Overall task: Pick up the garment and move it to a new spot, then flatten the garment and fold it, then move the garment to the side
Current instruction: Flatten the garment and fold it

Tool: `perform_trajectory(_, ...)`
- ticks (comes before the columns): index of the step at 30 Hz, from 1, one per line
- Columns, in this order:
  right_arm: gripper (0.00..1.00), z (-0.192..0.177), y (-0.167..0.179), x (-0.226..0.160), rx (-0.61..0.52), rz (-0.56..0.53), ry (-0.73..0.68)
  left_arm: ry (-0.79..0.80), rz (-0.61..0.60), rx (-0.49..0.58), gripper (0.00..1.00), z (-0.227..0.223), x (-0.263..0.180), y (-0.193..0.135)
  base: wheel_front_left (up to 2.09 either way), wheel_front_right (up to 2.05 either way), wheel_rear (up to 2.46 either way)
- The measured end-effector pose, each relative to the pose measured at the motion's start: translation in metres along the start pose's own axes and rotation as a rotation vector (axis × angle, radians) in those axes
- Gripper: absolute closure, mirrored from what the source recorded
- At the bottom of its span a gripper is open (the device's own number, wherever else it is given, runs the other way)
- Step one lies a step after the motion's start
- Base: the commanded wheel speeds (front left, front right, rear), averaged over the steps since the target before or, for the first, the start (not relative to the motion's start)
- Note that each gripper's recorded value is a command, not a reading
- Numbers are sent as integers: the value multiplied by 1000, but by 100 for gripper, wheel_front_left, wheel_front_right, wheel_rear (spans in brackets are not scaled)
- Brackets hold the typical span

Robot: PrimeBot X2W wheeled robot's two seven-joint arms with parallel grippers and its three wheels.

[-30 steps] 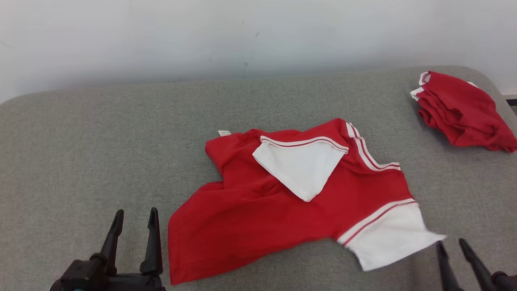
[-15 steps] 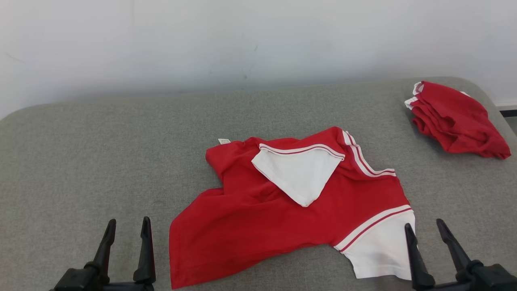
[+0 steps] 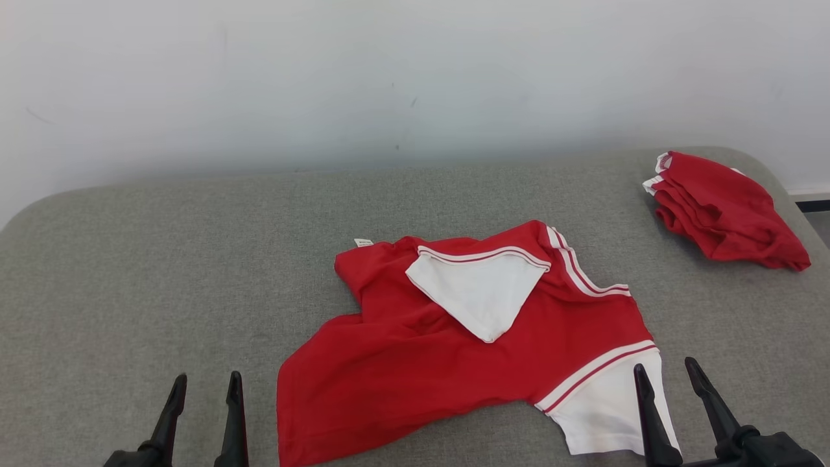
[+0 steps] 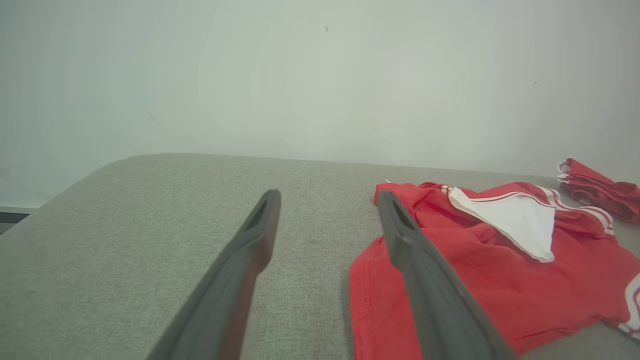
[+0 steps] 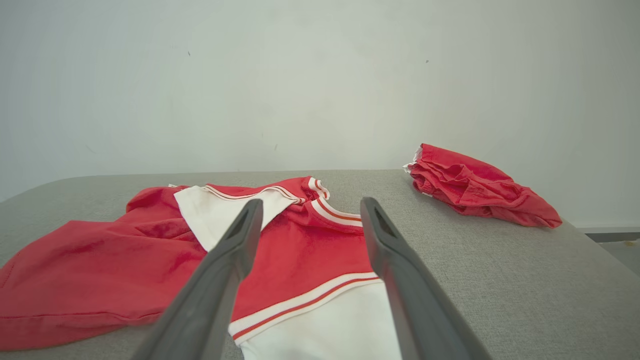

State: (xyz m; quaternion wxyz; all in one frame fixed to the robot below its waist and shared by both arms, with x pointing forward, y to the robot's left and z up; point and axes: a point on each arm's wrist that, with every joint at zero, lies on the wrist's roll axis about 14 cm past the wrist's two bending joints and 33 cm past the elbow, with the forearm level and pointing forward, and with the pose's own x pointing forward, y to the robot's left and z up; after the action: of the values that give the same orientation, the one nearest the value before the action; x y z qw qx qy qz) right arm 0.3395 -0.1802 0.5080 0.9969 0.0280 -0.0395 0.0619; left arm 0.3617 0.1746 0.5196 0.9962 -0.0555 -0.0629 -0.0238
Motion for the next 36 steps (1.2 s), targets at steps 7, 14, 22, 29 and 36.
perform_trajectory(7,0,2,8,2,22,8,-12,4,6,26,0,0,-4,5,0,0,0)
perform_trajectory(14,0,2,16,8,36,23,-16,3,50,37,0,1,-10,16,0,0,0)
perform_trajectory(22,0,-5,26,13,42,55,4,-1,68,45,0,3,-13,22,0,0,0)
perform_trajectory(29,0,-11,24,15,35,58,27,9,58,39,0,-1,-14,18,0,0,0)
perform_trajectory(36,0,-41,-1,12,-4,0,153,130,-48,21,0,-39,-19,-11,0,0,0)
